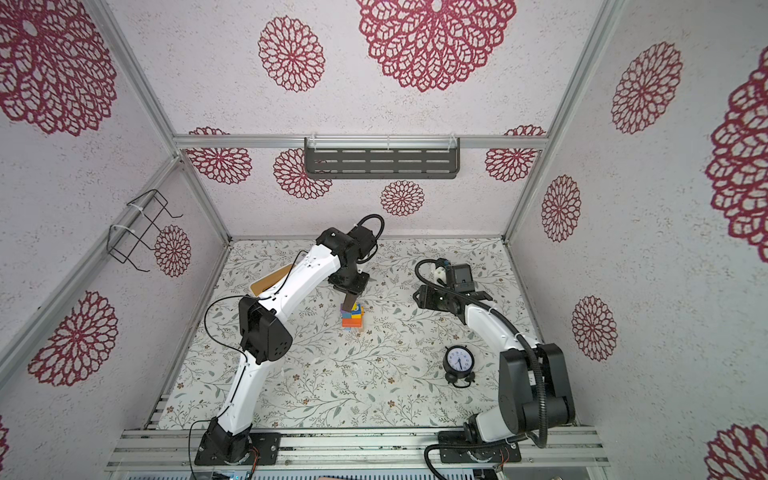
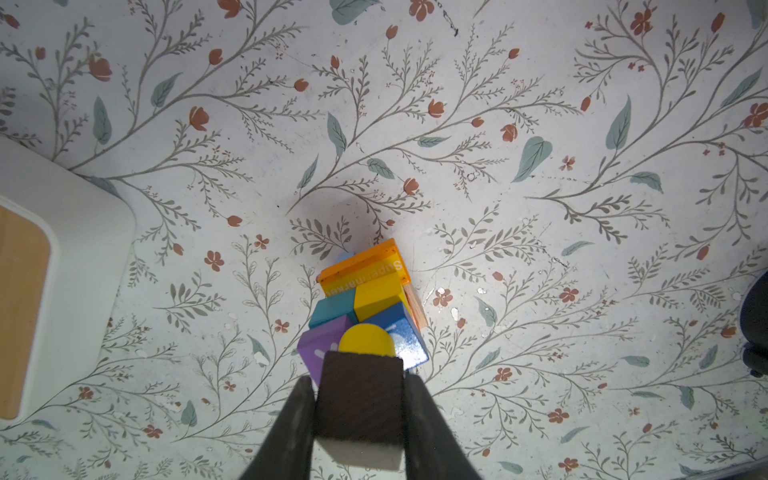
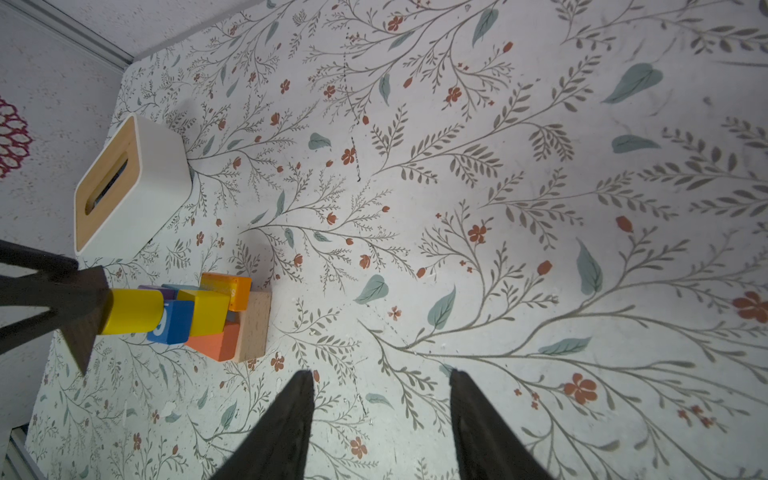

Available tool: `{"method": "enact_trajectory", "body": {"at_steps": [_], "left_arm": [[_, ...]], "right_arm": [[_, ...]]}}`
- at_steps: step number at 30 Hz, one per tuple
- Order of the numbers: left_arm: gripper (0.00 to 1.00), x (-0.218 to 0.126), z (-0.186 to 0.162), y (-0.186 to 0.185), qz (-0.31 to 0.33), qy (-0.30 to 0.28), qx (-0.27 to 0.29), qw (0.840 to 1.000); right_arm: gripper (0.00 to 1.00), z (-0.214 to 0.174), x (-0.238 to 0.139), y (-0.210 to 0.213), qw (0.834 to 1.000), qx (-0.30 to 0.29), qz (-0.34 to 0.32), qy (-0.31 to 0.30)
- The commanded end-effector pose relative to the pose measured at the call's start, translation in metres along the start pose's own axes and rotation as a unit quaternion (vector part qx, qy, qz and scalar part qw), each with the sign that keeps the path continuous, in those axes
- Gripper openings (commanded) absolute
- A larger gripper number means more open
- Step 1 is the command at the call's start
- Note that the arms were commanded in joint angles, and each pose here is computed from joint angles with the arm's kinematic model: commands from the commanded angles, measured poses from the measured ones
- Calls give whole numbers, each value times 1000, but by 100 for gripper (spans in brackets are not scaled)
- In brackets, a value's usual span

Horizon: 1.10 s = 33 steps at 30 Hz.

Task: Build the wood block tower
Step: 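Lower the brown block onto the stack beside the yellow cylinder and open the left gripper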

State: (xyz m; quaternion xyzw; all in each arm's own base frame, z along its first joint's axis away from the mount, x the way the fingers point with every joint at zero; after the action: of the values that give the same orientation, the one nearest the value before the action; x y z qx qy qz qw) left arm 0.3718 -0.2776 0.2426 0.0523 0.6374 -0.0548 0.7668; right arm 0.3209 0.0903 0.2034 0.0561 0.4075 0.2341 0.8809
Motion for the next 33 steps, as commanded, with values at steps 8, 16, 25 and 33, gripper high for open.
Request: {"method": "enact_trajectory", "body": {"at_steps": [8,16,25,33], "left_arm": [[21,1,3,1,8,-5,-1,1000],[22,3,3,0,6,-3,0,1000],[36,0,3,-1,3,-8,0,1000],[55,-5,5,-1,2,-19,-5,1000]], "right_arm": [[56,5,-8,3,1000,-15,3,-21],[56,4,-7,3,1000,-15,4,-20],[56,5,-8,3,1000,-17,3,-22],[57,4,-7,3,1000,-16,4,-21]]}}
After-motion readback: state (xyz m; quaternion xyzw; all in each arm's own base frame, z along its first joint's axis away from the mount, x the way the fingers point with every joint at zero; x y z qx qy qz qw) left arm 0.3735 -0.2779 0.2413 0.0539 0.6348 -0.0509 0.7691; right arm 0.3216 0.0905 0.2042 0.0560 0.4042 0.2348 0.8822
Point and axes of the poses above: each gripper's point midway between its finger pads, its own x axis out along the fingers, its own y axis along the line the jaws close on, z = x × y, the point moved 10 cm from there along -x, back along the fingers, and after that the axes turned 14 degrees about -x, right-handed, at the moved point
